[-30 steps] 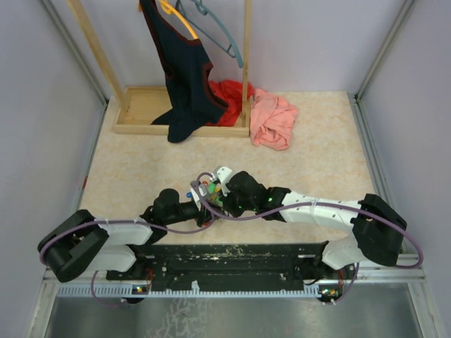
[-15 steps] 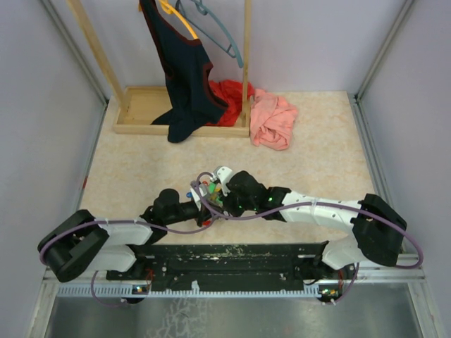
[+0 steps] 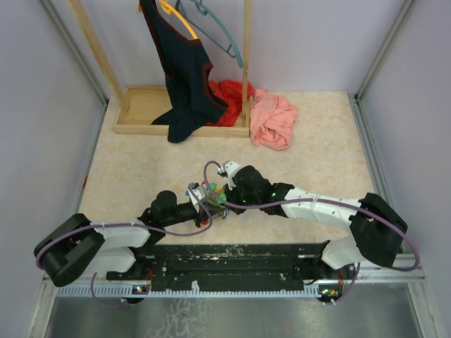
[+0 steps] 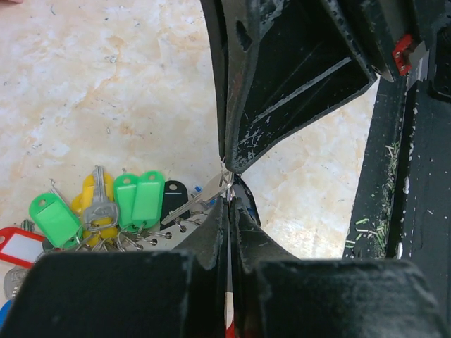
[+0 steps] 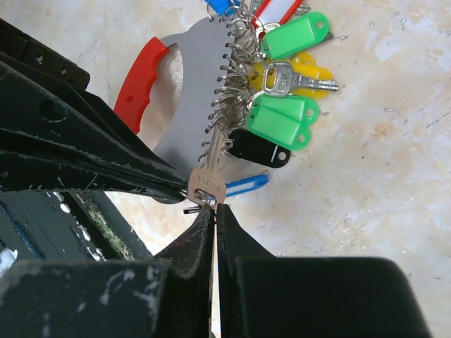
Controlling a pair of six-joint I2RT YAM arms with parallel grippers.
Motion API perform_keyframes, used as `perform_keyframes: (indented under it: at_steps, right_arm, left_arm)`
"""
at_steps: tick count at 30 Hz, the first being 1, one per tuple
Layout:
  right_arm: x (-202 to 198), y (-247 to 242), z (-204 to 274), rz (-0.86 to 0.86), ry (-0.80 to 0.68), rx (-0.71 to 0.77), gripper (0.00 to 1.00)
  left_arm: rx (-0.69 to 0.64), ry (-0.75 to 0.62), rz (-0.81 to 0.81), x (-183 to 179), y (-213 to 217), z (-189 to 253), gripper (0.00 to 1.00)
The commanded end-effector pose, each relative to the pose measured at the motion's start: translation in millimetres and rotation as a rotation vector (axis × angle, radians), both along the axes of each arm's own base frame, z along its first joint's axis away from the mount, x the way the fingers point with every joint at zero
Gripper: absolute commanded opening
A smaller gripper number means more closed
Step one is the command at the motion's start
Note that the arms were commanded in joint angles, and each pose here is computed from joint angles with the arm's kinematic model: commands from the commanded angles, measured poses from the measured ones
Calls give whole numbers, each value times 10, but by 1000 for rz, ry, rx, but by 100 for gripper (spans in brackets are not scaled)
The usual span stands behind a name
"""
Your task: Put the keys on the keyring
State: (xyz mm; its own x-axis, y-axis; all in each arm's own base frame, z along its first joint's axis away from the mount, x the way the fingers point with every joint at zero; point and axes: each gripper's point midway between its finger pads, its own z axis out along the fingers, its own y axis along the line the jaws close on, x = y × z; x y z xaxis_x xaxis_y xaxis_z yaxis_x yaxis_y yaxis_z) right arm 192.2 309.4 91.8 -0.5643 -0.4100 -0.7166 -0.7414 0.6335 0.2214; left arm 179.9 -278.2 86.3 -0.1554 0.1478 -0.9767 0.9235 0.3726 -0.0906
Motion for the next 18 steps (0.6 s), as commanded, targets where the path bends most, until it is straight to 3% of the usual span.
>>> perform_keyframes:
  at_steps: [1,6,13,18]
  right_arm:
    - [48,-110,-182,-55,66,-28,0]
    - [80,-206,-223,-68,74,-34,0]
    - [137,-336,-13,-44,-53,-21,27]
    - [107,-253,250,70,-190,82,37]
  left_arm:
    - [-46,-68,-13,-13,-23,163,1]
    - [-29,-75,4,9,6,157,1]
    - [0,-76,5,20,22,125,1]
    - [1,-85,-20,-9,6,136,1]
